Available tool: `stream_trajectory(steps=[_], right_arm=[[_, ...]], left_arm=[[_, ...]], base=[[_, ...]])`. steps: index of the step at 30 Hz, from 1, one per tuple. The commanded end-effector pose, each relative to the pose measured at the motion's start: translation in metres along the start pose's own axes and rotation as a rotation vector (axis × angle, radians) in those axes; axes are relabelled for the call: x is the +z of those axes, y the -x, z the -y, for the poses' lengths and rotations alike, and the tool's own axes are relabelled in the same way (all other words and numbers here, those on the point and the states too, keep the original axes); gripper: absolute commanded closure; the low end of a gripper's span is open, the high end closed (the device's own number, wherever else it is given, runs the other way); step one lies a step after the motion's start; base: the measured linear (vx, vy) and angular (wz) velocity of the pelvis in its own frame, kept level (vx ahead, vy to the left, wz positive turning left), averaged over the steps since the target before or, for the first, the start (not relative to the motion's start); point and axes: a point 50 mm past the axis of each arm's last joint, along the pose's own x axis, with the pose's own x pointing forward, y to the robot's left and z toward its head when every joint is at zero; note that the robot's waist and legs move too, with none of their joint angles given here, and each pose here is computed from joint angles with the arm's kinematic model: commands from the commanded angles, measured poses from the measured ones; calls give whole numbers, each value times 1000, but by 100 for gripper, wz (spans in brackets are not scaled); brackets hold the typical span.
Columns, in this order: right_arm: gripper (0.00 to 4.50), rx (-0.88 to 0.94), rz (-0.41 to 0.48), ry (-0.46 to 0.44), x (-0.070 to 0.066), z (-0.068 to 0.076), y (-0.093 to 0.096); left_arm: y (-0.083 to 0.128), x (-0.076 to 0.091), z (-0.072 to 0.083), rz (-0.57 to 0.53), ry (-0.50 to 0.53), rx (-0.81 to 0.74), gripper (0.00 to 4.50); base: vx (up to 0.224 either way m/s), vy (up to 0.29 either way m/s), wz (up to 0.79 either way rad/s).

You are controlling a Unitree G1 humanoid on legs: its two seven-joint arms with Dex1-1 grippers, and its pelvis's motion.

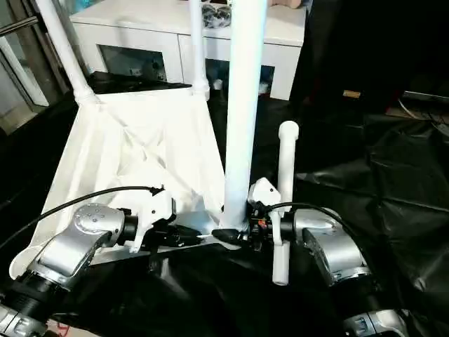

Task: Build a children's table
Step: Rotate leg to tighten

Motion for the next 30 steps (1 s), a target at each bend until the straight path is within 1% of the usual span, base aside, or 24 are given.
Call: stream_trajectory(steps=[1, 2, 4, 6, 7, 8, 9, 11, 14, 16, 17, 18, 21, 23, 24, 25, 27, 28, 30], right_arm=[[169, 53, -2, -21, -5, -10, -12], [171, 42, -5, -29, -6, -10, -13], [175, -56, -16, -61, -12, -7, -20], [175, -103, -20, -69, -14, -5, -23], [176, -288, -40, -92, -19, 6, -31], [176, -304, -42, -96, -20, 7, -31], [176, -442, -51, -150, -24, 14, -38], [177, -505, -44, -176, -25, 16, -42], [177, -616, -37, -262, -25, 22, -49], [177, -648, -6, -252, -20, 22, -57], [122, -648, 5, -243, -18, 22, -58], [122, -646, 12, -237, -17, 22, -58], [91, -640, 39, -255, -15, 21, -58], [71, -683, 33, -221, -13, 24, -54], [64, -687, 33, -218, -13, 24, -54], [56, -741, 41, -187, -10, 28, -48], [56, -757, 48, -179, -9, 29, -45], [56, -777, 63, -149, -6, 28, -33], [56, -782, 72, -130, -4, 27, -26]], left_arm=[[-8, 5, 5, 31, -1, -19, 450], [-9, 5, 5, 31, 1, -17, 450], [-14, 5, 3, 30, 21, 31, 450], [-15, 5, 2, 28, 27, 54, 450], [-22, 8, -6, 32, 60, 148, 450], [-23, 8, -7, 33, 63, 155, 450], [-31, 14, -12, 47, 93, 223, 450], [-37, 18, -15, 55, 112, 254, 450], [-50, 27, -19, 62, 149, 317, 450], [-64, 38, -22, 86, 167, 354, 450], [-66, 40, -21, 89, 164, 352, 450], [-67, 41, -21, 91, 158, 345, 450], [-69, 40, -18, 86, 124, 331, 450], [-70, 40, -17, 89, 109, 322, 450], [-70, 40, -16, 89, 108, 321, 450], [-71, 41, -17, 94, 96, 322, 450], [-71, 41, -17, 95, 90, 321, 450], [-71, 42, -17, 101, 81, 333, 450], [-71, 42, -18, 104, 80, 340, 450]], base=[[0, 0, 0], [0, 0, 0], [0, 0, 0], [0, 0, 0], [0, 0, 0], [0, 0, 0], [-51, 0, -7], [-54, 2, -7], [0, 0, 0], [0, 0, 0], [0, 0, 0], [0, 0, 0], [0, 0, 0], [0, 0, 0], [0, 0, 0], [0, 0, 0], [0, 0, 0], [0, 0, 0], [0, 0, 0]])
